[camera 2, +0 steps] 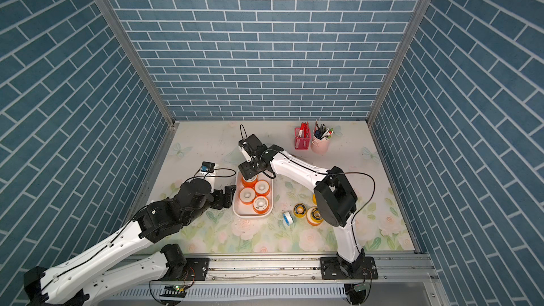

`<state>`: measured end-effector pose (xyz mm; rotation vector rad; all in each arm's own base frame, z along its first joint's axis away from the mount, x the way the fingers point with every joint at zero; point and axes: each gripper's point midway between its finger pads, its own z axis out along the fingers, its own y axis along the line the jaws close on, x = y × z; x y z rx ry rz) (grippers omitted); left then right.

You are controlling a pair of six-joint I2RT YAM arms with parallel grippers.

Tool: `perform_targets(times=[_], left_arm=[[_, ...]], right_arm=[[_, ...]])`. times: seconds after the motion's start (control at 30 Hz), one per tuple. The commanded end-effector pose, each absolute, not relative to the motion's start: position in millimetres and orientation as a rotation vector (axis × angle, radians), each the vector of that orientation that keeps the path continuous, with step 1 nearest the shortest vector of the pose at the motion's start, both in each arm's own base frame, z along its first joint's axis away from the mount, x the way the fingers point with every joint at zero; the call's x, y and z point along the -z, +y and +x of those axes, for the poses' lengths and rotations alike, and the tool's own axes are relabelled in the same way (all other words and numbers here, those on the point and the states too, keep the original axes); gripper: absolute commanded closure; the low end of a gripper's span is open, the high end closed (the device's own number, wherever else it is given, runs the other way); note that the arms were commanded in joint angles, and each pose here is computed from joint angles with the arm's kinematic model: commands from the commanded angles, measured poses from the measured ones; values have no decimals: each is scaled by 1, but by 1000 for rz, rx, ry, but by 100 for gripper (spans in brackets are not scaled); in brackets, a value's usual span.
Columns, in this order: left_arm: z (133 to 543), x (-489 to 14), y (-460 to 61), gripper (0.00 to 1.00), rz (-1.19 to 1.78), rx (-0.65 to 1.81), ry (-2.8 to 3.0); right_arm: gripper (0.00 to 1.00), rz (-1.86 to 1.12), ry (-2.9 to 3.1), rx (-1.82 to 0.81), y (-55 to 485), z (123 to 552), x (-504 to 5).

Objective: Put the sealing tape into the storage box
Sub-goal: Place the sealing tape in the storage box.

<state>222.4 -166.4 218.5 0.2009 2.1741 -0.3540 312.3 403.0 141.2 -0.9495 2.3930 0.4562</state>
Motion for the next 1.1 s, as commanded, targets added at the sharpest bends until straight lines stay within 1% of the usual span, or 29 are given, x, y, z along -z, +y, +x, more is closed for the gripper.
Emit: perform_targets(times=[0.0, 0.03, 0.1, 0.2, 0.3, 0.37, 0.7, 1.07], left_arm=[[223, -215, -163, 6, 198, 333, 2179], [223, -215, -163, 6, 198, 335, 2178], [223, -215, -163, 6, 197, 334, 2179], [223, -215, -163, 6, 198, 334, 2179], [223, -214, -163, 6, 198, 332, 2180], [223, -214, -163, 6, 197, 332, 2180], [223, -213, -163, 6, 200, 331, 2183], [223, -214, -163, 6, 200, 332, 2182]], right_arm=[[40, -931, 2357, -465, 394, 307, -141], [46, -934, 2359, -470, 391, 303, -137], [61, -939, 2358, -479, 385, 296, -130], [79, -937, 2360, -483, 377, 290, -120], [89, -954, 2387, -477, 373, 285, -104], [91, -958, 2394, -476, 374, 284, -98], [91, -974, 2432, -486, 390, 293, -78], [90, -971, 2429, -488, 397, 299, -75]])
